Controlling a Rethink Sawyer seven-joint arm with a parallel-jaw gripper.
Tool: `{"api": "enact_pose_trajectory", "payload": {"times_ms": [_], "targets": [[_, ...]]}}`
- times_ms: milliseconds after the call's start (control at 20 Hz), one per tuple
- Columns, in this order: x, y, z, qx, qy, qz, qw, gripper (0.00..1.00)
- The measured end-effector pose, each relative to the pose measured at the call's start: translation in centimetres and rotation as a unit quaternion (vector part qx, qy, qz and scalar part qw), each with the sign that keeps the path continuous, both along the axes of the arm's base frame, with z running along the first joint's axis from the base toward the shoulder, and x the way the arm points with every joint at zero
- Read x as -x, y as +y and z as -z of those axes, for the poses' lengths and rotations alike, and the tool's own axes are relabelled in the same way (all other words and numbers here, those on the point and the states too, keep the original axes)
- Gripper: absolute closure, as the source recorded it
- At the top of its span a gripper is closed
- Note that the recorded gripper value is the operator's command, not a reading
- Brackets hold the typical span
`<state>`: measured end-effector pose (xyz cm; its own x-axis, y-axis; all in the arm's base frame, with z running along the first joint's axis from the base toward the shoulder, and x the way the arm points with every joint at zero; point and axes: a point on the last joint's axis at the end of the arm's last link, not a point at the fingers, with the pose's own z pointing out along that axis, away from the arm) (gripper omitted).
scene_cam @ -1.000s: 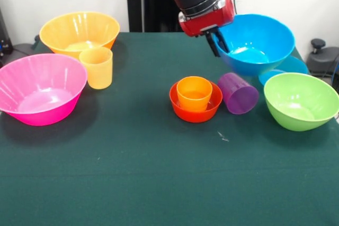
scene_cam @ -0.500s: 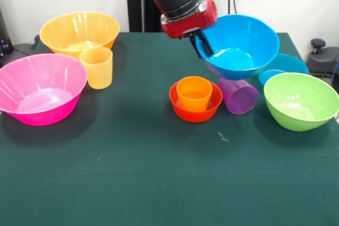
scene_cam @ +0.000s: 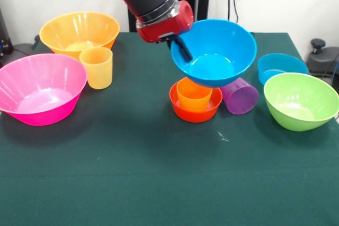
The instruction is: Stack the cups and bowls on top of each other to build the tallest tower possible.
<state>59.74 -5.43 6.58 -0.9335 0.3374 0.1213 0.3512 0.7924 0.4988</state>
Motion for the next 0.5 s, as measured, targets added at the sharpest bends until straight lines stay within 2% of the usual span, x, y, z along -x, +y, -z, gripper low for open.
{"api": "enact_pose_trajectory", "payload": {"times_ms": [250, 500], "targets": [[-0.5, -1.5, 0.2, -0.015, 0.011, 0.008, 0.9998, 1.00], [-0.8, -2.0, 0.4, -0.023, 0.009, 0.010, 0.9996, 1.00]]}}
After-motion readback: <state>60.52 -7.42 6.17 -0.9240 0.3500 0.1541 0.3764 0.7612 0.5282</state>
